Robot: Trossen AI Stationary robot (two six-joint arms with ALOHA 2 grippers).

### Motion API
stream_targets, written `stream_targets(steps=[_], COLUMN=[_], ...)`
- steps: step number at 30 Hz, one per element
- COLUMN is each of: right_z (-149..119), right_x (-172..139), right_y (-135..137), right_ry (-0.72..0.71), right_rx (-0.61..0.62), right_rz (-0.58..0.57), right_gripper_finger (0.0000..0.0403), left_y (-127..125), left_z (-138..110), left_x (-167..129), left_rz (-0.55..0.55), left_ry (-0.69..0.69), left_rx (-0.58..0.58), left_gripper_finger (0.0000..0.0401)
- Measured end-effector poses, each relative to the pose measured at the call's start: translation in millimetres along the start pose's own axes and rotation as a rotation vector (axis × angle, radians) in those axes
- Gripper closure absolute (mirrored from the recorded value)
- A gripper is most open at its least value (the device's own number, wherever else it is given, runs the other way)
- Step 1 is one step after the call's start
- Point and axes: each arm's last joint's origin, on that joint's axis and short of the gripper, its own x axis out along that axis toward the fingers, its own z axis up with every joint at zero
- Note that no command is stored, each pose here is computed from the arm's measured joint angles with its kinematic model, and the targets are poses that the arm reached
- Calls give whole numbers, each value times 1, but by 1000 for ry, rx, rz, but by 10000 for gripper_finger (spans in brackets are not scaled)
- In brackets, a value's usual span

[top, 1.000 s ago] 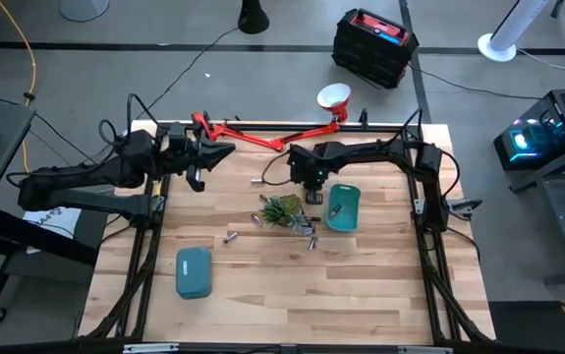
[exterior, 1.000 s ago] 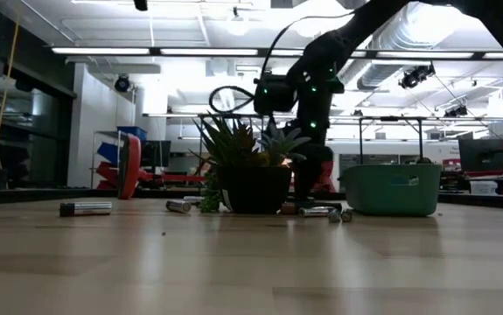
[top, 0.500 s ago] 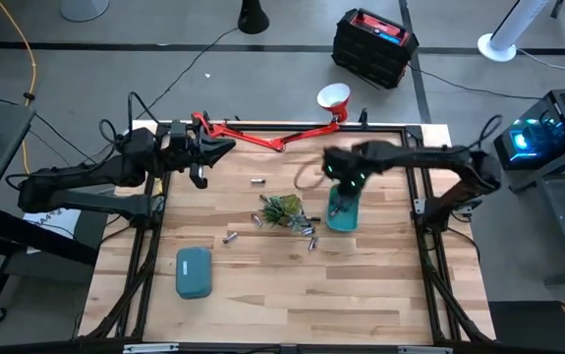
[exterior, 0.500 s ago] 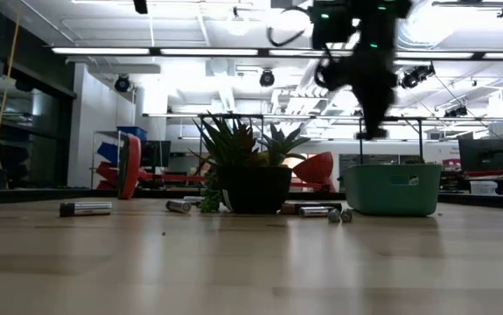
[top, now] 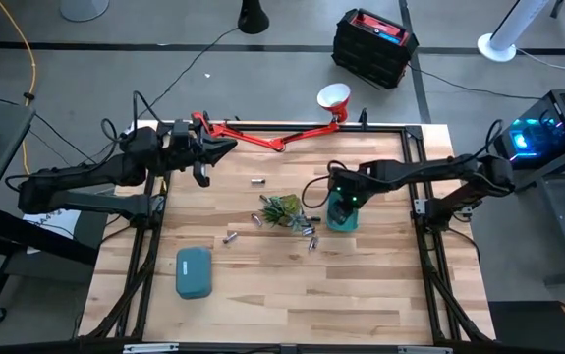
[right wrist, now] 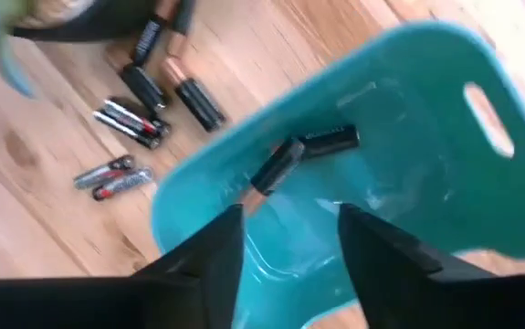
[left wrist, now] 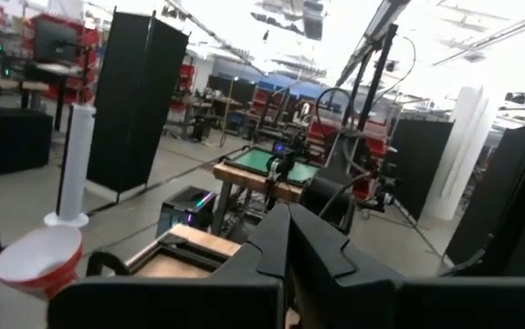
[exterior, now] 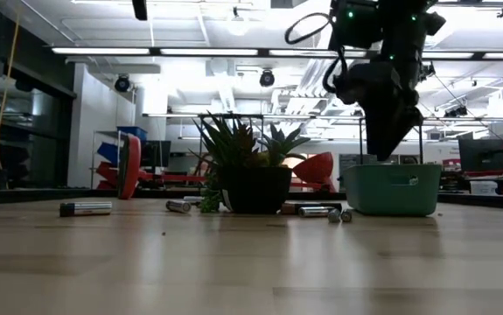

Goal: Sort batteries
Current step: Put the black battery into the green bin

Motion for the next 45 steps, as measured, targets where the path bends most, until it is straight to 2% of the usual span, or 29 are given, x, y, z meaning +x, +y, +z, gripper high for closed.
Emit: stream_targets(steps=[3,6,9,13,18,24,28,32,34,37,38,40,43,45], right_z=[3,19,32,36,37,39,38,38,38,38,40,45,54,52], right_x=[-9,-21,-27,-1,43,81,93,97,98,94,90,76,36,15], right_y=[0,16,41,53,53,49,47,47,48,48,48,49,53,49], right_ry=[25,-82,-234,-224,-99,-33,1,12,14,8,4,-28,-122,-120], right_rx=[-45,-86,-252,-446,-555,-681,-707,-716,-723,-692,-682,-655,-627,-567], right_rz=[-1,149,275,172,88,-32,-60,-63,-58,-52,-53,-66,-106,-123], right_gripper_finger=[199,197,196,196,195,197,217,256,291,369,381,379,381,383], left_y=[0,0,0,0,0,0,0,0,1,1,1,1,0,0], left_z=[0,0,0,0,0,0,0,-1,-2,-2,-2,-1,-1,-1], left_x=[0,0,0,0,0,0,0,0,0,0,0,0,0,0], left_rz=[-2,-2,-2,-2,-2,-1,-1,1,3,4,4,3,2,2], left_ry=[2,2,2,3,3,5,5,11,17,18,17,14,10,9], left_rx=[-29,-21,-8,-9,-8,-7,-7,-4,8,19,20,21,30,29], left_gripper_finger=[401,401,401,401,401,401,401,401,401,401,401,401,401,401])
